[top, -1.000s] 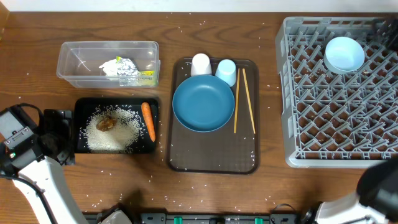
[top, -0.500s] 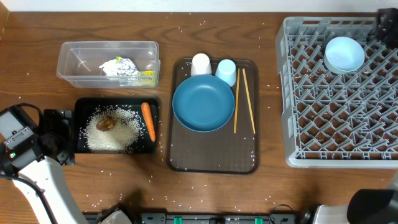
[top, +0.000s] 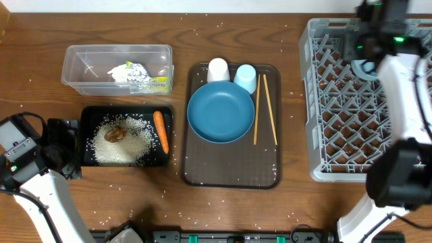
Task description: Sort waste into correct bins and load items into the dishwasher rack
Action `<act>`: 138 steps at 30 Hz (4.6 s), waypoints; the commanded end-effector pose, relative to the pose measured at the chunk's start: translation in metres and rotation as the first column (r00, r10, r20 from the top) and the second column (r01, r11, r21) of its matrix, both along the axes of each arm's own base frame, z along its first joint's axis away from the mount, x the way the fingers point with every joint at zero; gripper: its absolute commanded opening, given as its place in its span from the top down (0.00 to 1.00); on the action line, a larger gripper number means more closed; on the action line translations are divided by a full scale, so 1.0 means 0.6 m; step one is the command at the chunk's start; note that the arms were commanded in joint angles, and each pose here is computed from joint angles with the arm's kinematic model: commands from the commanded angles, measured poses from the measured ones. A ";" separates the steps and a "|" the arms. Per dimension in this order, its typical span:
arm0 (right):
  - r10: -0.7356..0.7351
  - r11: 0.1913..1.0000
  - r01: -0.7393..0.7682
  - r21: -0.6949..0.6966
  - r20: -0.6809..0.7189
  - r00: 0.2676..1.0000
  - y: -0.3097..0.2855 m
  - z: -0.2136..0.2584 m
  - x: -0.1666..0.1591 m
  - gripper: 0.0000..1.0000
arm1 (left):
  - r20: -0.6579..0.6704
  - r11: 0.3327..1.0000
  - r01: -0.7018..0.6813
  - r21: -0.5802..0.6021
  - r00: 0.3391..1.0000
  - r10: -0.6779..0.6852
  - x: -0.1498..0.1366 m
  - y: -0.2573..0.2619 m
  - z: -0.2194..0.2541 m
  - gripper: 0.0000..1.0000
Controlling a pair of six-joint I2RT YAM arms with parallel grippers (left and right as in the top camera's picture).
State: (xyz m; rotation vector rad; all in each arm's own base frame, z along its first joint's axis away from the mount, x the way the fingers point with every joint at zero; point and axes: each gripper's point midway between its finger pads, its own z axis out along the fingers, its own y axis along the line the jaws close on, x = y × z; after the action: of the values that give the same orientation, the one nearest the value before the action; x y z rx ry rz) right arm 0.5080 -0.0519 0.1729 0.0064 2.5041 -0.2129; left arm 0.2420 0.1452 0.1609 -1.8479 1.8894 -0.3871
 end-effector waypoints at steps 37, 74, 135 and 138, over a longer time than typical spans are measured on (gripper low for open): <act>-0.200 0.963 0.171 -0.206 -0.130 0.971 -0.072 -0.098 -0.021 0.60 | -0.007 1.000 0.006 0.014 1.000 -0.006 -0.003 0.003 0.001 0.02; 0.050 0.802 -0.149 0.579 0.182 0.982 -0.020 0.082 -0.022 0.99 | -0.007 1.000 0.006 0.014 1.000 -0.006 -0.003 0.003 0.001 0.02; -0.086 0.432 -0.036 0.901 0.081 0.993 -0.142 -0.037 -0.028 0.99 | -0.007 1.000 0.006 0.014 1.000 -0.006 -0.003 0.003 0.001 0.02; -0.107 0.415 -0.008 0.910 0.058 0.993 -0.154 -0.039 -0.037 0.99 | -0.007 1.000 0.006 0.014 1.000 -0.006 -0.003 0.003 0.001 0.02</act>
State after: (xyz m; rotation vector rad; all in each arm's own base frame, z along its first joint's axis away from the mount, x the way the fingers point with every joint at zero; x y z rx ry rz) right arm 0.4899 -0.1162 0.1645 0.4337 2.1398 1.2632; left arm 0.2420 0.1452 0.1609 -1.8479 1.8894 -0.3871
